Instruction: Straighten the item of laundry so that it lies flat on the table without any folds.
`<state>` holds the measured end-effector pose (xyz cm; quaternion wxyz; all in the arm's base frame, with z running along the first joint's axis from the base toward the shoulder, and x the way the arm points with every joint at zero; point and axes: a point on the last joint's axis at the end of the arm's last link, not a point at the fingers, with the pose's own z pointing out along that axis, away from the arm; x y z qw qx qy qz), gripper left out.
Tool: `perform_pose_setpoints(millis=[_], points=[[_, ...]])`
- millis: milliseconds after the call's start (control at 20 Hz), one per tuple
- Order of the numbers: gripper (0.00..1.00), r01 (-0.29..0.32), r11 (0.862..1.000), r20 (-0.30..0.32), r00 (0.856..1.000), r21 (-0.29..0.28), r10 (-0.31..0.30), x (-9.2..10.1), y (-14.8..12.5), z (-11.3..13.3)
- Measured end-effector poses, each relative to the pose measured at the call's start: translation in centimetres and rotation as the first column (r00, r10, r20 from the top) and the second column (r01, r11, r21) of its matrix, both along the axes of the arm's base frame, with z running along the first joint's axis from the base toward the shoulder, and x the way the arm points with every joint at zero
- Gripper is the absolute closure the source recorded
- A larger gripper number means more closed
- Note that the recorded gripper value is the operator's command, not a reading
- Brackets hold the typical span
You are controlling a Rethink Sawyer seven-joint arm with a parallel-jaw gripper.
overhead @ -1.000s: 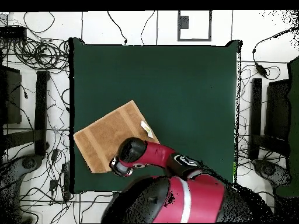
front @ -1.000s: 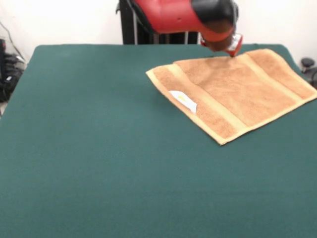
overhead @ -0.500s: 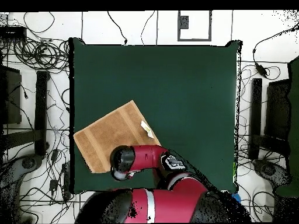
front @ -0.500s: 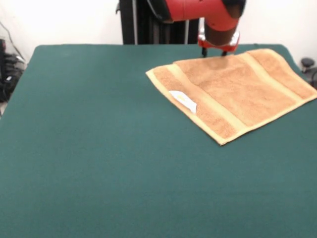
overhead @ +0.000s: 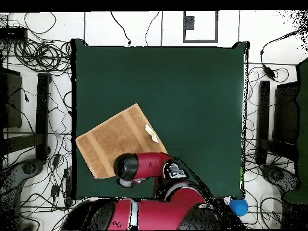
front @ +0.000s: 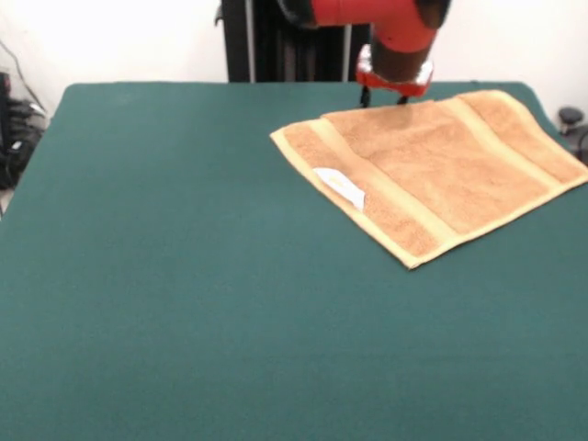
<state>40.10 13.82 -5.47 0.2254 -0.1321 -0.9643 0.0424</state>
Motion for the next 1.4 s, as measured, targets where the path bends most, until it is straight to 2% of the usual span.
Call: perform_pose_setpoints(millis=[250, 350, 600, 1050, 1250, 1350, 1400], points=[[0.0, -0.101, 0.992, 0.075, 0.991, -0.08, 0.107, -0.9, 1.6, 0.6], [0.0, -0.147, 0.981, 0.12, 0.979, -0.122, 0.162, -1.4, 2.2, 0.8], [0.0, -0.201, 0.965, 0.177, 0.957, -0.169, 0.23, -2.2, 2.8, 1.0], [0.0, -0.193, 0.964, 0.23, 0.945, -0.184, 0.234, -2.7, 2.6, 1.1], [0.0, -0.203, 0.96, 0.286, 0.924, -0.191, 0.252, -3.4, 2.6, 1.1], [0.0, -0.203, 0.961, 0.329, 0.909, -0.186, 0.256, -3.9, 2.4, 1.2], [0.0, -0.203, 0.963, 0.369, 0.893, -0.18, 0.257, -4.5, 2.2, 1.2]])
